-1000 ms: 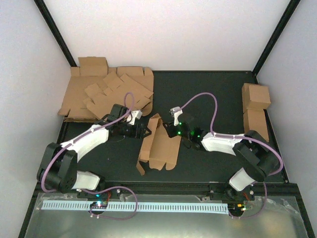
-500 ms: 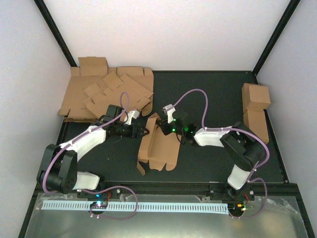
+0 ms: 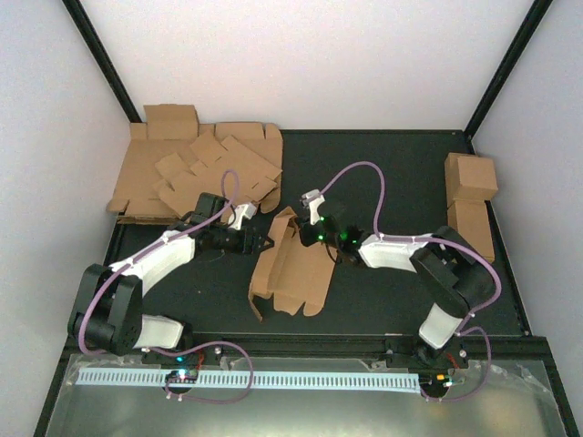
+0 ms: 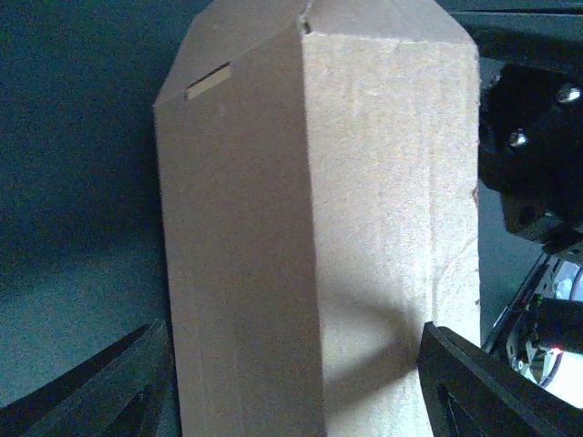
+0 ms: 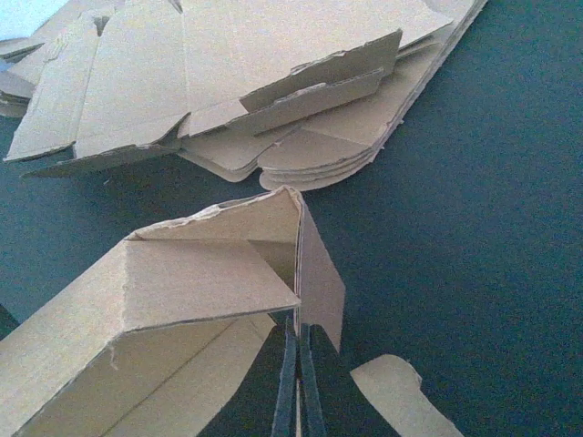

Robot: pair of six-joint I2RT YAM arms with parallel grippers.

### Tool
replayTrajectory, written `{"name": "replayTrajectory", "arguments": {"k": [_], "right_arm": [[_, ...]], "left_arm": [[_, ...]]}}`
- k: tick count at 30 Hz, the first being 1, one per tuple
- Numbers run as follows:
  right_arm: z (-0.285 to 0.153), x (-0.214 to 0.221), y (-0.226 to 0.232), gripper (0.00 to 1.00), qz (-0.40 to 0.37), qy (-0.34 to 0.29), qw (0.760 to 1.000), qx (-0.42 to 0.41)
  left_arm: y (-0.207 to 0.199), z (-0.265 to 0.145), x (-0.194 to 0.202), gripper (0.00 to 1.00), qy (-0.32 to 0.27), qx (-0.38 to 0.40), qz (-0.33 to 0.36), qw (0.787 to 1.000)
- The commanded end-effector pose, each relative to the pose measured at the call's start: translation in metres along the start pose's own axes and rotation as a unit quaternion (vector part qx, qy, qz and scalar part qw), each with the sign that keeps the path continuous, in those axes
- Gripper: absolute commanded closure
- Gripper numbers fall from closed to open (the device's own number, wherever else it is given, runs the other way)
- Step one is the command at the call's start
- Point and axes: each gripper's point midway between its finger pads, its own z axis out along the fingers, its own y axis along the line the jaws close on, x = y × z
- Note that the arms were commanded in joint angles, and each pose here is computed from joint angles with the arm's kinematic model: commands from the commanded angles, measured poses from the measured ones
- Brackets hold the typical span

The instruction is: Fold the paper box

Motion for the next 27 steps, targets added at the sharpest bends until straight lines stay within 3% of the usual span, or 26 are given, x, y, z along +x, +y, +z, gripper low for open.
{"name": "replayTrajectory", "arguments": {"k": [1, 23, 27], "right_arm": [[-0.017, -0.012, -0.002, 0.98, -0.006, -0.021, 1.000, 0.016], [-0.017, 0.002, -0.030, 0.98, -0.026, -0.001, 0.997, 0.068], [-0.019, 0.000, -0.026, 0.98, -0.024, -0.006, 0.998, 0.057]], "left_arm": [[0.010, 0.000, 0.000, 0.24, 0.000, -0.019, 0.002, 1.000], [0.003, 0.001, 0.003, 0.24, 0.009, -0.006, 0.010, 1.000], [-0.013, -0.002, -0.002, 0.20, 0.003, 0.010, 0.029, 1.000]]}}
